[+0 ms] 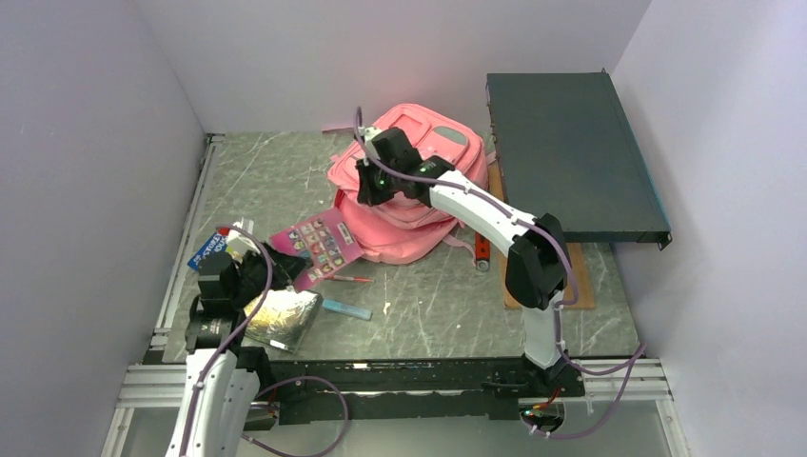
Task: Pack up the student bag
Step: Place the book in the student bag.
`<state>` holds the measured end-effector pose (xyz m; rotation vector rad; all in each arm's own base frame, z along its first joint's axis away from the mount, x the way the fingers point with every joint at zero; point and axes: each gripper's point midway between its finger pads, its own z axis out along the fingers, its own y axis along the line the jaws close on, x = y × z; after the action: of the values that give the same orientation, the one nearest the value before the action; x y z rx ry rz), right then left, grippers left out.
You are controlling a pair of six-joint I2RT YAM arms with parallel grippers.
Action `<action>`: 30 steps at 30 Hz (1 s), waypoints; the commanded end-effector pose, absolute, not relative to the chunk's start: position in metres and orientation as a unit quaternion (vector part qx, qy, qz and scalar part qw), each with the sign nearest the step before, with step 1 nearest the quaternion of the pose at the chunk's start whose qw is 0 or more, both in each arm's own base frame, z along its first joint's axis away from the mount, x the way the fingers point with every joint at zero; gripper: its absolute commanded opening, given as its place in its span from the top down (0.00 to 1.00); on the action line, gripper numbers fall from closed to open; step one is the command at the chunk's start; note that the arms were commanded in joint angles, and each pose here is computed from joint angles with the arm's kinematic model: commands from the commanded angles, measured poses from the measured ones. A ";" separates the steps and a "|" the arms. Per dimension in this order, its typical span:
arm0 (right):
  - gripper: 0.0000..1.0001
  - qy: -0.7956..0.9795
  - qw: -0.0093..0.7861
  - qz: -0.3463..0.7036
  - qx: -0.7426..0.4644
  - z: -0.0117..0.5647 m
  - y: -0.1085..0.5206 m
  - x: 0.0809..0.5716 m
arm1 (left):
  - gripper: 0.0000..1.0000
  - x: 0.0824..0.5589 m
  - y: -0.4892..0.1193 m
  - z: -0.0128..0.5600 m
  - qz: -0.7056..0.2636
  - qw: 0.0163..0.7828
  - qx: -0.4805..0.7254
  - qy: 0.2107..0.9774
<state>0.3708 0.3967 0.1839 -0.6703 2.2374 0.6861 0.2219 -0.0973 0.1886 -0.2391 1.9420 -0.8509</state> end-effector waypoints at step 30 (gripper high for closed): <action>1.00 0.772 0.415 0.437 -0.204 0.345 0.411 0.370 | 1.00 0.388 -0.212 0.220 -0.601 0.376 -0.278 0.648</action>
<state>0.3799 0.4032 0.2529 -0.4719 2.1878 0.9620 0.3505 -0.1939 0.1781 -0.7467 1.8777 -1.4804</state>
